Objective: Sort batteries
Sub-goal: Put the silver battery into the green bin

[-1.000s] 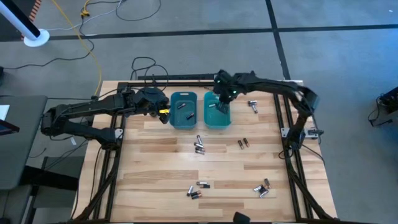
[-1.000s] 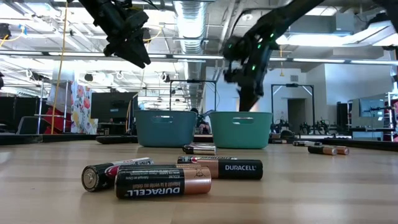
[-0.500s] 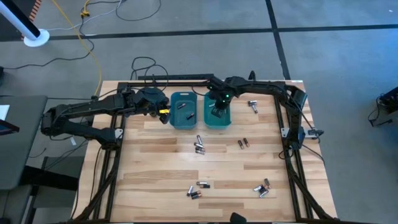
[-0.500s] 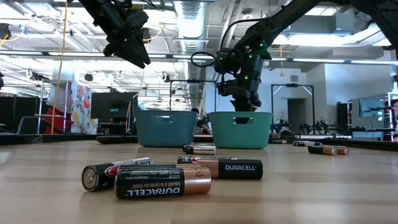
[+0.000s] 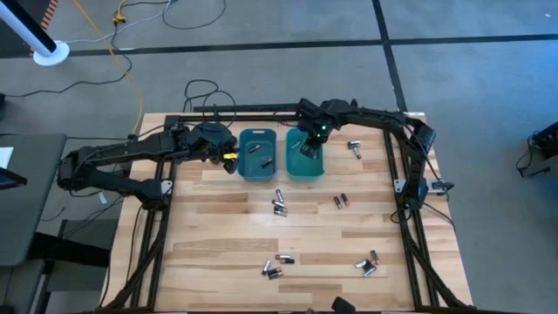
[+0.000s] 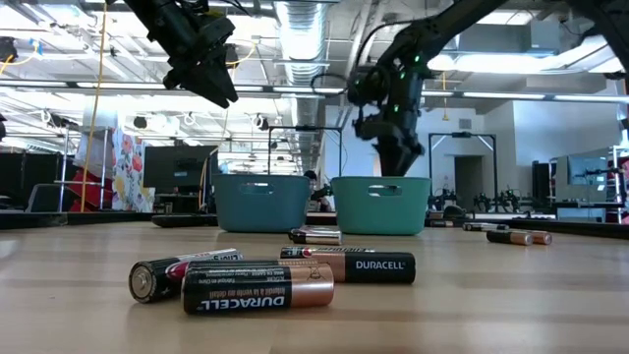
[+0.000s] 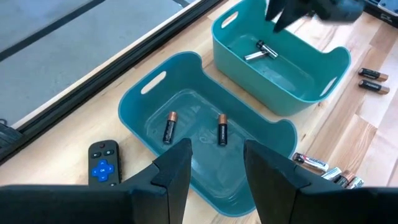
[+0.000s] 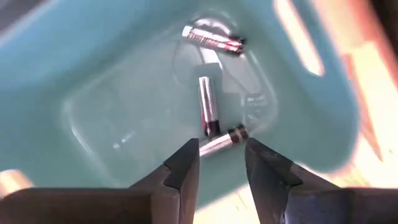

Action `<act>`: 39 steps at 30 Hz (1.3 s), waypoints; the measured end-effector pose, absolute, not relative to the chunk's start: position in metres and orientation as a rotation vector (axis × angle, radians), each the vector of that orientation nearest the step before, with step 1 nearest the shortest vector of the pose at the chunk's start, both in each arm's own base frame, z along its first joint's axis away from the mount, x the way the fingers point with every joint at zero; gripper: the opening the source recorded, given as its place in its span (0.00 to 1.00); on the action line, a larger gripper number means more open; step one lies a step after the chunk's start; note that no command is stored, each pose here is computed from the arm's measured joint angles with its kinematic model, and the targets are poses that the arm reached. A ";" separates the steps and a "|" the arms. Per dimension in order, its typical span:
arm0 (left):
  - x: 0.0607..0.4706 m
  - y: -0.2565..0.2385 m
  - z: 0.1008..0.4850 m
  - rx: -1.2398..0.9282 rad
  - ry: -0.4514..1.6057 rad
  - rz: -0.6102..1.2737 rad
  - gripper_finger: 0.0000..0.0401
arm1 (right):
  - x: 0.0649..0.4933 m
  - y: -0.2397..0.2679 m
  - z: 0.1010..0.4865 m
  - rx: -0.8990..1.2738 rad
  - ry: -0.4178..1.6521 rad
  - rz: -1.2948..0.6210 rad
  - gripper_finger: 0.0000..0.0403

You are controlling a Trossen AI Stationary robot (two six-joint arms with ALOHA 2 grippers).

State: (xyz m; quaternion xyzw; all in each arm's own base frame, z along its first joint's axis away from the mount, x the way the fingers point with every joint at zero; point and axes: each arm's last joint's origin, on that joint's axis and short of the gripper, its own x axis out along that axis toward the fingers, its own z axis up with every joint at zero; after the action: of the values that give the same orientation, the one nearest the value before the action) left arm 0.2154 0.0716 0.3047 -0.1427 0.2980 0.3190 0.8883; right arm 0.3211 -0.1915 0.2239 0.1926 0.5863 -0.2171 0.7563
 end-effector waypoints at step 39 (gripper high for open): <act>0.250 0.030 0.300 -0.225 0.564 0.448 0.35 | 0.188 0.033 0.215 0.720 0.942 -0.736 0.28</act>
State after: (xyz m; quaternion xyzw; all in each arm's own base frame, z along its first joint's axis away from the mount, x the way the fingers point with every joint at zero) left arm 0.2503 0.0296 0.2995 -0.1098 0.2755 0.2189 0.9296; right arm 0.1877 0.0327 0.2152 0.3316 0.4336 -0.3388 0.7663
